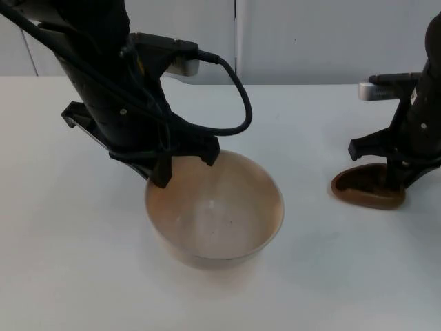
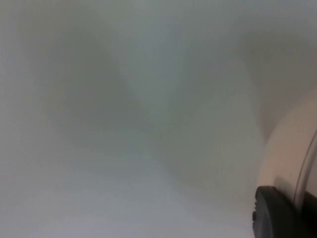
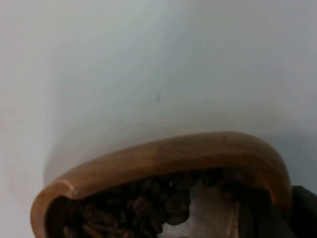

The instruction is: Pick up the bowl with the left hand and pour the coffee beans from the cup into the bowl with the right hand.

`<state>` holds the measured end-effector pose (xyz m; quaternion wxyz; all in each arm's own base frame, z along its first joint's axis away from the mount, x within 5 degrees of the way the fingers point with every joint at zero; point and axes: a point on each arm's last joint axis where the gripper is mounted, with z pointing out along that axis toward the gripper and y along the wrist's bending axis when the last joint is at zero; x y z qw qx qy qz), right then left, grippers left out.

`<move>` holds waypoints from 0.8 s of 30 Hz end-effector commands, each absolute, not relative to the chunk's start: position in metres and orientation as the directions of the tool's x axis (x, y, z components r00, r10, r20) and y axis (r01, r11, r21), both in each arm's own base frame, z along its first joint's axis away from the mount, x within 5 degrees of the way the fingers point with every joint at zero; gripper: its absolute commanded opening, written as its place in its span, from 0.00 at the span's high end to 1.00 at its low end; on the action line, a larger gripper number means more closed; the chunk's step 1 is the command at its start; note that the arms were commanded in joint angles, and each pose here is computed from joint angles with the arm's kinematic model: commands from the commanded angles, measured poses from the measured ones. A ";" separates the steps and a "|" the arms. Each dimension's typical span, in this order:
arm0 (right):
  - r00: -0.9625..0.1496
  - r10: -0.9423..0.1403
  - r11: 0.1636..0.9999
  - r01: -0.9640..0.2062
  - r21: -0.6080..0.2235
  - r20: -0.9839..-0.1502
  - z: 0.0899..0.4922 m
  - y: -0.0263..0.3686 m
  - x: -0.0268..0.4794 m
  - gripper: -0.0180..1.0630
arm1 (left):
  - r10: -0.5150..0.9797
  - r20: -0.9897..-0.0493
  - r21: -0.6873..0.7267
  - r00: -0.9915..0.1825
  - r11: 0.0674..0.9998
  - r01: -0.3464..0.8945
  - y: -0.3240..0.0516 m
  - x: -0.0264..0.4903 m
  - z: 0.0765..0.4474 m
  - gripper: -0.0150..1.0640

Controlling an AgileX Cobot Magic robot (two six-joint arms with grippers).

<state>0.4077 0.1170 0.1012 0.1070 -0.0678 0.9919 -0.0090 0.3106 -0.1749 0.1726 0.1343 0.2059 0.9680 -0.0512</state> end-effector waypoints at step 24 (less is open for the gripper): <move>-0.913 -0.233 0.972 -0.223 -0.068 -0.336 0.259 0.101 0.364 0.98 | 0.383 -0.280 -0.055 -0.880 0.909 0.413 -0.177 0.308 0.173 0.99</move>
